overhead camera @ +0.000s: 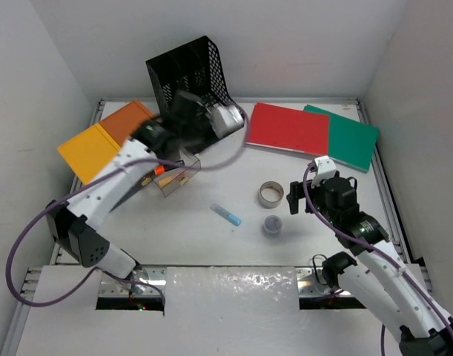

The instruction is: Organize the desk

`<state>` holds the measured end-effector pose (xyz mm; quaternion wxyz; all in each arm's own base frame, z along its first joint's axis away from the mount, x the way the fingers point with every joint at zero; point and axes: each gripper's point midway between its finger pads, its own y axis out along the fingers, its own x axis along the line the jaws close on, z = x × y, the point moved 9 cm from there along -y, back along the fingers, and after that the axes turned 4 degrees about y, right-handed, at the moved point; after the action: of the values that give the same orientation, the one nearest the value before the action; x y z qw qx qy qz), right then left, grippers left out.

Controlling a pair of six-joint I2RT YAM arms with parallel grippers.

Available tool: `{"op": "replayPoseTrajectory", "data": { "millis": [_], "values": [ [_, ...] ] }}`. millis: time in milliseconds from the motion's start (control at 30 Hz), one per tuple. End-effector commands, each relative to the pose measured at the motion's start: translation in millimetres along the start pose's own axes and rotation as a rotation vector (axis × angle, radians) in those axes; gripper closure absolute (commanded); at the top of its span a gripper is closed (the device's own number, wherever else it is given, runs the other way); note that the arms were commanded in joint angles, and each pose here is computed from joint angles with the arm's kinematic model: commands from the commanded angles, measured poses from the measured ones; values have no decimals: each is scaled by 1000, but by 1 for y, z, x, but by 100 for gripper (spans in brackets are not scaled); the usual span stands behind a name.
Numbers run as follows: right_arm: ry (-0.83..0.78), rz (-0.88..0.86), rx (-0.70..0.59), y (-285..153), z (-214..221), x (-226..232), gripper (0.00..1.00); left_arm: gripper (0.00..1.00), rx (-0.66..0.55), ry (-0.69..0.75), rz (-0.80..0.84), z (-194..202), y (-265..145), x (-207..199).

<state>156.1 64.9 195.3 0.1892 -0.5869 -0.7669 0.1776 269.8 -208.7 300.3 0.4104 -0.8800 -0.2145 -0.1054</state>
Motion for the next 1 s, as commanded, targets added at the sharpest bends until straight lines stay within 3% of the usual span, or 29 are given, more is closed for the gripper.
{"op": "replayPoseTrajectory", "data": {
  "millis": [0,67,267,467,533,567,633,700,733,867,967],
  "values": [
    [23,-4,-43,2,-6,1,1,100,74,-221,-215,35,-47,61],
    [26,-7,-45,2,-6,2,1,100,122,-219,-285,57,-53,81],
    [34,-19,-46,3,-5,3,1,100,236,-278,-240,107,-33,82],
    [31,-24,-33,6,-2,3,1,100,290,-302,-295,126,-26,92],
    [29,-24,-34,6,-2,3,1,90,316,-306,-289,131,-26,89],
    [28,-26,-36,5,-2,3,1,74,317,-306,-287,131,-27,87],
    [25,-25,-37,4,-2,3,1,59,313,-304,-261,134,-25,82],
    [23,-24,-42,4,-1,2,1,28,306,-304,-244,133,-25,79],
    [22,-23,-45,3,-2,2,1,19,286,-300,-235,129,-26,81],
    [14,-23,-38,5,-3,3,1,17,181,-249,-200,100,-41,79],
    [13,-24,-36,7,-2,3,1,17,96,-105,-164,66,-46,57]
  ]
}}
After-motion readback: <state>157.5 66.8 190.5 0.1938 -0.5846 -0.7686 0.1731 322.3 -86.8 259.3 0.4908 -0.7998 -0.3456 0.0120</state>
